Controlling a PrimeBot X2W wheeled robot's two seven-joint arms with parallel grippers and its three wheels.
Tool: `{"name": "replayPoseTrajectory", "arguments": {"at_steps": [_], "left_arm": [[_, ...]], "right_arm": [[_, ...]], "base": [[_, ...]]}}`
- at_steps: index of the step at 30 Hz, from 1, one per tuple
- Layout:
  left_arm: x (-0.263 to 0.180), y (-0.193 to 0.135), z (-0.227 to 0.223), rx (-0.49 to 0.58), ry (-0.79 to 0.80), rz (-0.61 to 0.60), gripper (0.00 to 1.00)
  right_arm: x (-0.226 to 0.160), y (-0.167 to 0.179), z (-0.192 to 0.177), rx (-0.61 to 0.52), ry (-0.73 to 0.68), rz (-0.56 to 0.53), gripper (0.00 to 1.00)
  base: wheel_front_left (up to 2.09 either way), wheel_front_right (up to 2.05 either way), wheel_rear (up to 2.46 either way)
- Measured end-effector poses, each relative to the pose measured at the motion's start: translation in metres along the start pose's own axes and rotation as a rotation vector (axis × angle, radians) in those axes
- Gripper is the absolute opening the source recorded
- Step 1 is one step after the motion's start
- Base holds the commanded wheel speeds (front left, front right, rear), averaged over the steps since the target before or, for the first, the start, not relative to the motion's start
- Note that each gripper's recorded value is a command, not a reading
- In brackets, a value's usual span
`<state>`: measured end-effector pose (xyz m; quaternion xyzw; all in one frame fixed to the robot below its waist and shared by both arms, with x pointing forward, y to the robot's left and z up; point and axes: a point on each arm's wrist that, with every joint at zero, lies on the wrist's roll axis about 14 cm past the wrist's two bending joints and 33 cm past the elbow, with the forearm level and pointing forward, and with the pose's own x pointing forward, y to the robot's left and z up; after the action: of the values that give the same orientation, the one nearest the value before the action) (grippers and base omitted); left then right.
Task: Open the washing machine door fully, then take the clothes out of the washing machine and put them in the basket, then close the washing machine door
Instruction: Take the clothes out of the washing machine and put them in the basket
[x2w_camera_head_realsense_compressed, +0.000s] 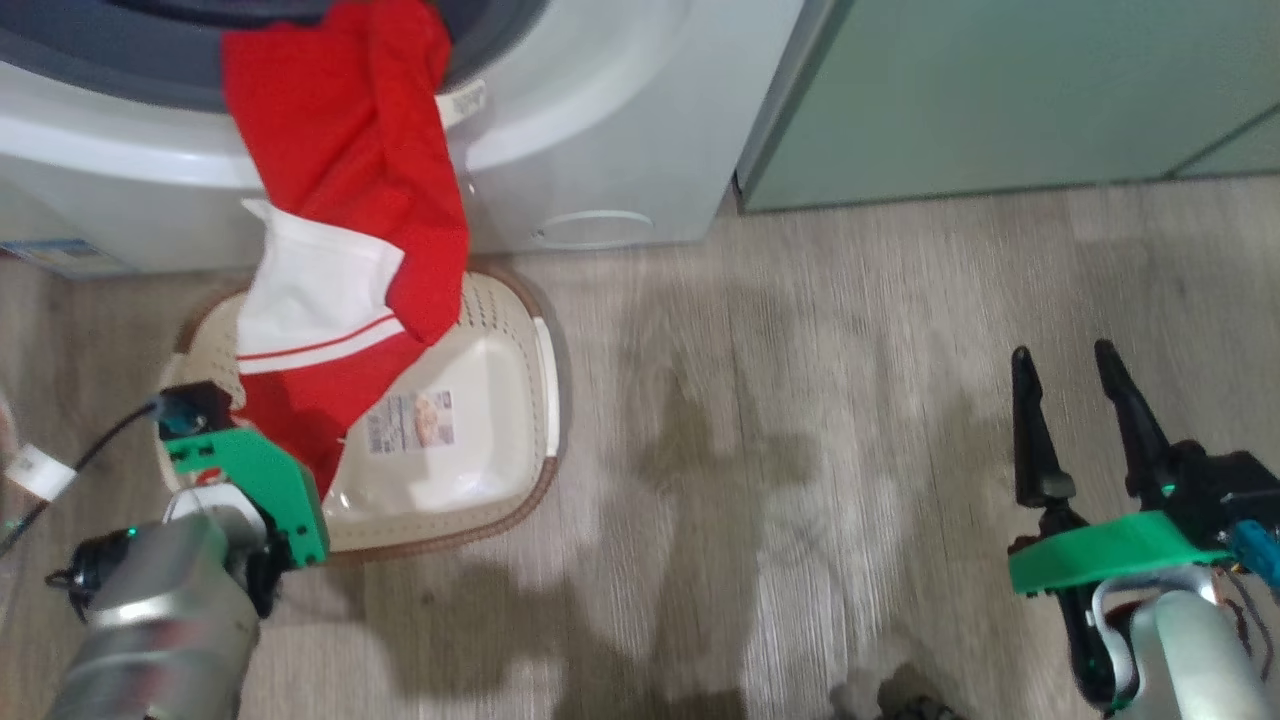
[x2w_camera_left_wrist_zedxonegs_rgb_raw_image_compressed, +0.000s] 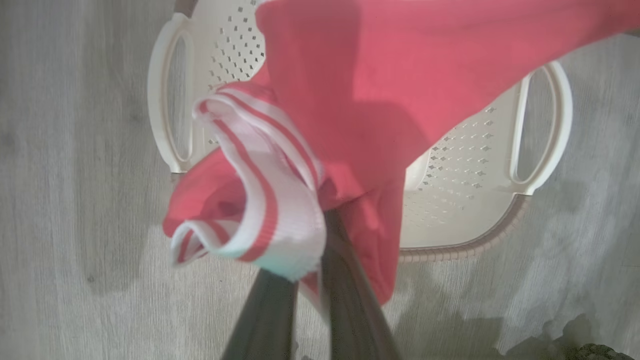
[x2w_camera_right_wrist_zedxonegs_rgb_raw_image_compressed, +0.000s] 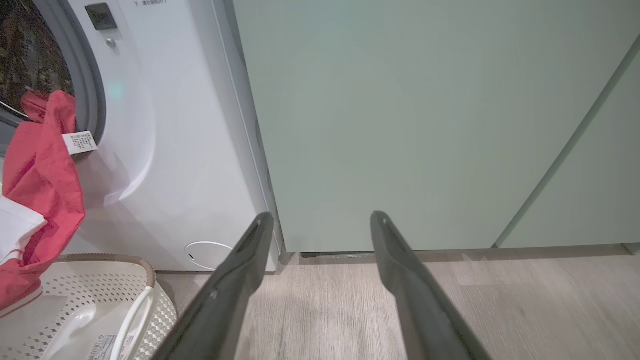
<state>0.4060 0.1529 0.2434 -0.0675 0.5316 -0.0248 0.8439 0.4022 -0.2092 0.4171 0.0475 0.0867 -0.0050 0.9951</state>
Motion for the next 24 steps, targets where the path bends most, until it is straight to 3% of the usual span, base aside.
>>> {"name": "replayPoseTrajectory", "arguments": {"at_steps": [14, 24], "left_arm": [[0.048, 0.029, -0.044, -0.082, 0.217, 0.124, 0.00], [0.049, 0.024, -0.024, -0.091, 0.135, 0.096, 0.00]], "right_arm": [[0.024, -0.019, -0.032, -0.032, 0.078, -0.050, 1.00], [0.026, -0.021, -0.027, -0.028, 0.062, -0.058, 1.00]], "base": [[0.00, 0.00, 0.00], [0.00, 0.00, 0.00]]}}
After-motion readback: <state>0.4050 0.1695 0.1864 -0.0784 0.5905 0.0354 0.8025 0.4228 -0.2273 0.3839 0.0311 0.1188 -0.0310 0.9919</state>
